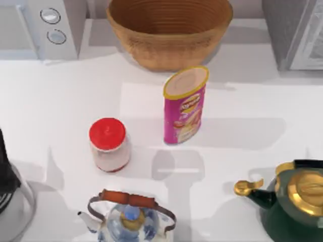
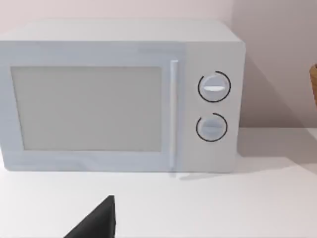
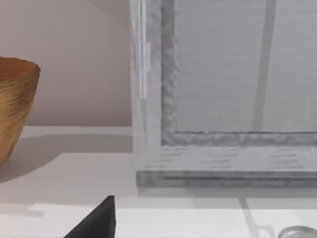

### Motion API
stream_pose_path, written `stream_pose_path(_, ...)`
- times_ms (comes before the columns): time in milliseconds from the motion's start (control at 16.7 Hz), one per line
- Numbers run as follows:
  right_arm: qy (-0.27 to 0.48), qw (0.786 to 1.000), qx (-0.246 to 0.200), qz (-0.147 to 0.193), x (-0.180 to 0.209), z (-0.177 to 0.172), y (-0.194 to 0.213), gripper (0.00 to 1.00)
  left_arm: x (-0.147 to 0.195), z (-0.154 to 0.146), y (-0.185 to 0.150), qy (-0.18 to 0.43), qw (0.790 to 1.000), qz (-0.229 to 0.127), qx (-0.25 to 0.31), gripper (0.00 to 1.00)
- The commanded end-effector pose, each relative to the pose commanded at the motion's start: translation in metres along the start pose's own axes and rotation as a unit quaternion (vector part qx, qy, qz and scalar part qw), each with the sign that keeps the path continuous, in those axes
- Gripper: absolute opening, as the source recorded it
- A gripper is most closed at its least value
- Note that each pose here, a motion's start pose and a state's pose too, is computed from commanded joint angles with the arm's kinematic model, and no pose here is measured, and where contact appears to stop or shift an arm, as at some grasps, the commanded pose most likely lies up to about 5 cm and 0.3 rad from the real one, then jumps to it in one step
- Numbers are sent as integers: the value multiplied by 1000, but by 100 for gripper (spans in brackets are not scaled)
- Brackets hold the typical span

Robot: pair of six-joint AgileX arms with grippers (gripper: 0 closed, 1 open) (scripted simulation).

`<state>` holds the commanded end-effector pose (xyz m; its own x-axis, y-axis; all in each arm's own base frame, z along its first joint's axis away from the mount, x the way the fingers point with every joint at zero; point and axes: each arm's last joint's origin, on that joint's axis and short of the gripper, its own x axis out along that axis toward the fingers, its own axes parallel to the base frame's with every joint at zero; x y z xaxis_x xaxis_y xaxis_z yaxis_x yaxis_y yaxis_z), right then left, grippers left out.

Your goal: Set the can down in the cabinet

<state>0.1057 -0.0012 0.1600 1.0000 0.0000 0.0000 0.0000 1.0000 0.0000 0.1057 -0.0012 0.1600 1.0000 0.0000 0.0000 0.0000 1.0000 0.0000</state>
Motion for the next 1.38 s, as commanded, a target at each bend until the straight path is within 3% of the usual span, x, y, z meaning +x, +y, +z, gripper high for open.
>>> stream_pose_path(420, -12, 1000, -7, 1, 7, 13, -3, 100, 0, 0, 0, 0, 1000, 0, 0, 100)
stream_pose_path(780, 6, 1000, -12, 13, 40, 18, -17, 100, 0, 0, 0, 0, 1000, 0, 0, 100)
stream_pose_path(1380, 108, 994, 3, 4, 86, -56, -56, 100, 0, 0, 0, 0, 1000, 0, 0, 100)
